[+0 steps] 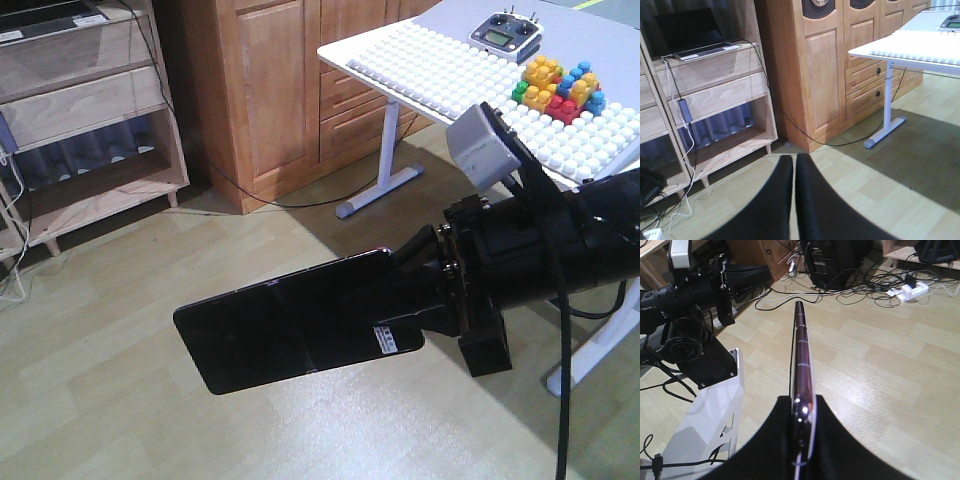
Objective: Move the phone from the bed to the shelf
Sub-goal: 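Carry the phone in the right gripper toward the wooden shelf, then approach the shelf with the laptop, phone held in right gripper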
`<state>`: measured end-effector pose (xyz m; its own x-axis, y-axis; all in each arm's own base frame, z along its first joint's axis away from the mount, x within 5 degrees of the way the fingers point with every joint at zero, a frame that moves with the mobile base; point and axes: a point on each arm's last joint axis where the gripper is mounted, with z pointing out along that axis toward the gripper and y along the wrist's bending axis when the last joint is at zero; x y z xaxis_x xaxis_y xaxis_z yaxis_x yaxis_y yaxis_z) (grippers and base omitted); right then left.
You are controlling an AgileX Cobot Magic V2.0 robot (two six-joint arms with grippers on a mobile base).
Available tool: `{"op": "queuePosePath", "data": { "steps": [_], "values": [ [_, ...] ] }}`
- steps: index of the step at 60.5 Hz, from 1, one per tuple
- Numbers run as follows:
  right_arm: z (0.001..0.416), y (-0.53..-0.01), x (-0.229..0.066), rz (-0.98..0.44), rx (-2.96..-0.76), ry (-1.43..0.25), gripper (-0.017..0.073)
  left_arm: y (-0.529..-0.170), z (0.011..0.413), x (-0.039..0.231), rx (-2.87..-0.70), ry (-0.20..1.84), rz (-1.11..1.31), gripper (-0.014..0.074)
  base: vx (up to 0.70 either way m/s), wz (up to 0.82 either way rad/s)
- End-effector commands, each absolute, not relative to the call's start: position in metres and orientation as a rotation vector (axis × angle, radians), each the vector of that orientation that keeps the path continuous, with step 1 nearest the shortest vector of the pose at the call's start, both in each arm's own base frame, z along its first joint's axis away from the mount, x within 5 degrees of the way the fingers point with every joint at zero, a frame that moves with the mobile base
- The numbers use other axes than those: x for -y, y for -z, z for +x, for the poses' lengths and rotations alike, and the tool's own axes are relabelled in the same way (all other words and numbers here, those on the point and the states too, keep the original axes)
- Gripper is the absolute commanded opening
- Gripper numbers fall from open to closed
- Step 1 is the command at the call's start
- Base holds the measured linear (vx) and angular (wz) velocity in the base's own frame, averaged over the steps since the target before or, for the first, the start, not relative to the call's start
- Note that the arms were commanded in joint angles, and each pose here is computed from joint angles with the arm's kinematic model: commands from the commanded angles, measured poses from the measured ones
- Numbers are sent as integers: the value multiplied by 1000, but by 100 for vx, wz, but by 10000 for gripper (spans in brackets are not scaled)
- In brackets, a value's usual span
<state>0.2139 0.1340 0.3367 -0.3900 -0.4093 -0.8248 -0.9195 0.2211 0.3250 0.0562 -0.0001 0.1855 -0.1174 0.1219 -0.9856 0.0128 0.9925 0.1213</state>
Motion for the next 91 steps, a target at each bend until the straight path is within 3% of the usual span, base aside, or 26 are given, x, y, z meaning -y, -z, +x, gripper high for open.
{"op": "queuePosePath", "data": {
  "steps": [1, 91],
  "values": [
    [202, -360, -137, -1225, -1796, -1224, -2, -200, 55, 0, -1581, -82, 88, 1, 34, -1],
    [202, -360, -137, -1225, -1796, -1224, -2, -200, 55, 0, -1581, -82, 88, 1, 34, 16]
  ]
}}
